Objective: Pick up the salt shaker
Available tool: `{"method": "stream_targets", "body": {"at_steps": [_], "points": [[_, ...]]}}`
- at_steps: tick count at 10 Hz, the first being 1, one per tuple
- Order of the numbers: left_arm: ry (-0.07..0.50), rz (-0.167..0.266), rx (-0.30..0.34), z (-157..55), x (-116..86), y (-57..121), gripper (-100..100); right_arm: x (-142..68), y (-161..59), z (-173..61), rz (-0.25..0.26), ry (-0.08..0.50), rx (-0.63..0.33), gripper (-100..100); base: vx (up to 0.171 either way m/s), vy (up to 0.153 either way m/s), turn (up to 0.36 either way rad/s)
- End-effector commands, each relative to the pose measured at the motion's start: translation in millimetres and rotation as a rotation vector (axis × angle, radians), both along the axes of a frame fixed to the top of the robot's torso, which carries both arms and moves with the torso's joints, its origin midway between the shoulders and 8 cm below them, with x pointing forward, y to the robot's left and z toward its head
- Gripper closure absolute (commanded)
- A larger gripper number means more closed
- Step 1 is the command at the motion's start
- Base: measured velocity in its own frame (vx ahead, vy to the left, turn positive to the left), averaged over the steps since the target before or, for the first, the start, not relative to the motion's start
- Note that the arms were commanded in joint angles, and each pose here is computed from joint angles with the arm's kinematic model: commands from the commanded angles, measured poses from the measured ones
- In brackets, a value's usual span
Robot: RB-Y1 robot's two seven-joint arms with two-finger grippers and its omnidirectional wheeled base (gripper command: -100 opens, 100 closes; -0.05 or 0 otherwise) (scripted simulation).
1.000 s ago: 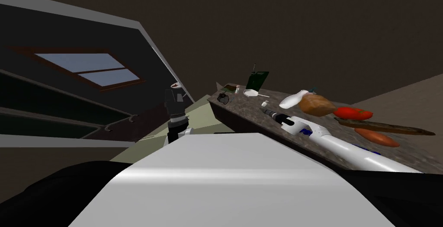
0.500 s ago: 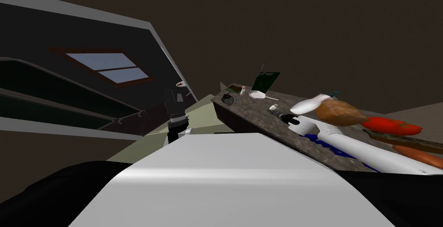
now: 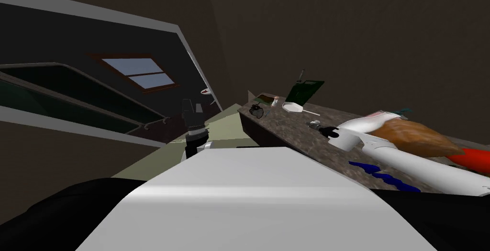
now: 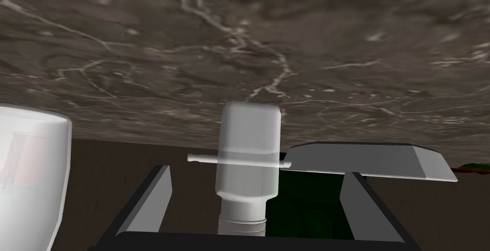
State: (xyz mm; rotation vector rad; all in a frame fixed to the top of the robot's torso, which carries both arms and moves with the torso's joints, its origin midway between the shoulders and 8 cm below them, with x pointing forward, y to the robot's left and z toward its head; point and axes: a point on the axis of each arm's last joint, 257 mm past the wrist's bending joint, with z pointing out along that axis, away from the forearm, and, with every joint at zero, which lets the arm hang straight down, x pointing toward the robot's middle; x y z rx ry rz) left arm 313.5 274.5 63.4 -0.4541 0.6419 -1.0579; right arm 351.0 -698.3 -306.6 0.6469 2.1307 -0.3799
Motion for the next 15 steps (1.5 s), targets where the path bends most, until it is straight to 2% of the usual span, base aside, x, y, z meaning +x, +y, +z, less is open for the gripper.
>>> {"method": "stream_targets", "body": {"at_steps": [1, 2, 3, 4, 5, 7, 10, 12, 13, 14, 15], "points": [[0.000, 0.000, 0.000, 0.0, 0.0, 0.0, 0, -9.8, -18.2, 7.8, -0.036, 0.022, -0.040, -100, 0.046, 0.032, 0.104], [0.000, 0.000, 0.000, 0.0, 0.0, 0.0, 0, -14.5, -26.8, 10.5, -0.051, 0.031, -0.057, -100, 0.035, 0.035, 0.082], [0.000, 0.000, 0.000, 0.0, 0.0, 0.0, 0, -13.0, -21.5, 8.2, -0.038, 0.024, -0.044, -100, 0.014, 0.016, 0.011], [0.000, 0.000, 0.000, 0.0, 0.0, 0.0, 0, -13.9, -22.8, 8.7, -0.042, 0.025, -0.047, 0, 0.000, 0.000, 0.000], [0.000, 0.000, 0.000, 0.0, 0.0, 0.0, 0, -23.4, -35.1, 4.1, -0.068, 0.036, -0.043, -100, -0.063, -0.002, 0.358], [0.000, 0.000, 0.000, 0.0, 0.0, 0.0, 0, -33.0, -45.8, -0.7, -0.101, 0.038, -0.027, -100, -0.107, -0.025, 0.269], [0.000, 0.000, 0.000, 0.0, 0.1, 0.0, 0, -59.0, -75.0, -4.1, -0.180, 0.051, -0.026, -100, -0.098, 0.003, 0.210], [0.000, 0.000, 0.000, 0.0, 0.0, 0.0, 0, -69.3, -85.2, -7.1, -0.204, 0.055, -0.023, -100, -0.049, -0.006, 0.166], [0.000, 0.000, 0.000, 0.0, 0.1, 0.0, 0, -80.9, -97.1, -5.8, -0.240, 0.058, -0.028, -100, -0.083, -0.007, 0.196], [0.000, 0.000, 0.000, 0.0, 0.0, 0.0, 0, -87.1, -102.7, -8.3, -0.245, 0.063, -0.033, -100, -0.111, -0.004, 0.311], [0.000, 0.000, 0.000, 0.0, 0.1, 0.0, 0, -98.5, -112.7, -7.3, -0.281, 0.064, -0.032, -100, -0.085, -0.005, 0.165]]}}
